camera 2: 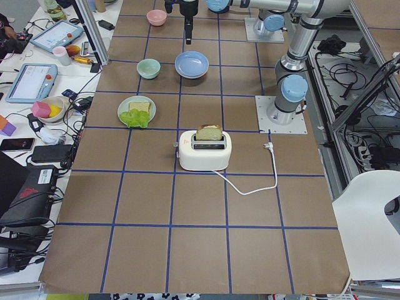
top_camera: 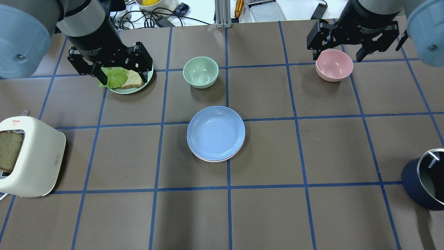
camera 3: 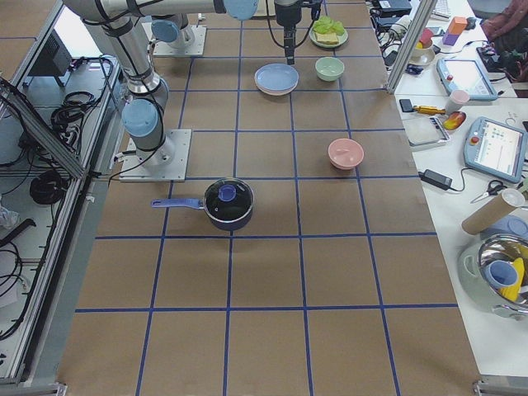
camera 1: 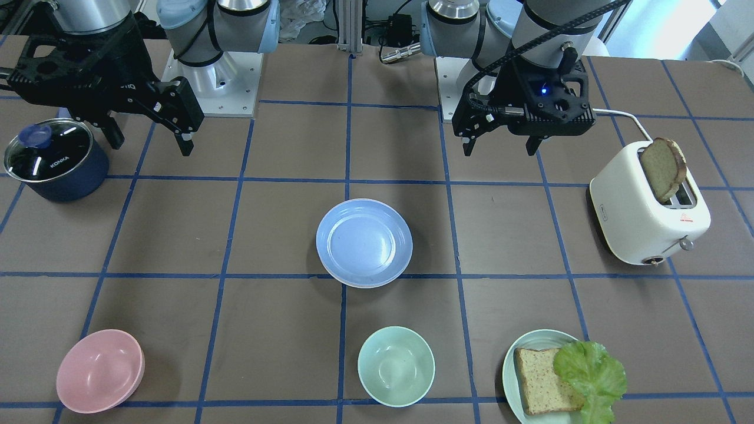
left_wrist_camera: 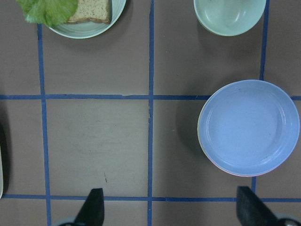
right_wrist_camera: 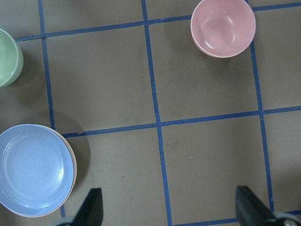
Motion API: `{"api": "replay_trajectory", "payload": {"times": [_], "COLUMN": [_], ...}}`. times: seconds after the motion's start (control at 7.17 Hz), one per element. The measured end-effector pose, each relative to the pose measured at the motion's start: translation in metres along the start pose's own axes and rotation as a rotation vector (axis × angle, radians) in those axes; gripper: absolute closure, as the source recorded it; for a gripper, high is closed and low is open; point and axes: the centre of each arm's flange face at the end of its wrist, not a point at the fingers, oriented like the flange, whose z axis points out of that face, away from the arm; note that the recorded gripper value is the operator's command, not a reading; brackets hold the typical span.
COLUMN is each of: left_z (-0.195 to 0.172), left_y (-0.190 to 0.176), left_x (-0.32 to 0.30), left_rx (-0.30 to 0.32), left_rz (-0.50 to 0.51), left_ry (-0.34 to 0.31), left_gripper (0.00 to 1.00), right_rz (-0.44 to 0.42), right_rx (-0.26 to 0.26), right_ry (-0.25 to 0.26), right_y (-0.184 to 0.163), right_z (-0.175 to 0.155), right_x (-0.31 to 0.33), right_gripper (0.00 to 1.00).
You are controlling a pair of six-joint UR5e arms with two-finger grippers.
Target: Stack three plates with pink and blue
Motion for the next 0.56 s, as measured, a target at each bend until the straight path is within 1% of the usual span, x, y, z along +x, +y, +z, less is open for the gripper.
{"api": "replay_trajectory", "payload": {"times": [0.14, 0.28, 0.56], "left_z": [0.0007, 0.0017, 0.0015], "left_y": [-0.0002, -0.0011, -0.0022], "left_x": [0.0000, -0.0004, -0.0011], "left_rx": [-0.001, -0.002, 0.000], "left_rz": [-0.001, -0.003, -0.006], "left_ry": [0.000, 0.000, 0.001], "left_gripper": [0.00, 0.00, 0.00], "right_rz": [0.003, 0.004, 0.005], "right_rx": [-0.006, -0.013, -0.019], "right_ry": [-0.016, -0.020, -0.007], "right_y": [-0.0008, -0.0009, -0.0005], "right_z": [0.0018, 0.0041, 0.0069], "right_x": [0.0008, 0.0026, 0.0048], "right_gripper": [0.00, 0.00, 0.00]}}
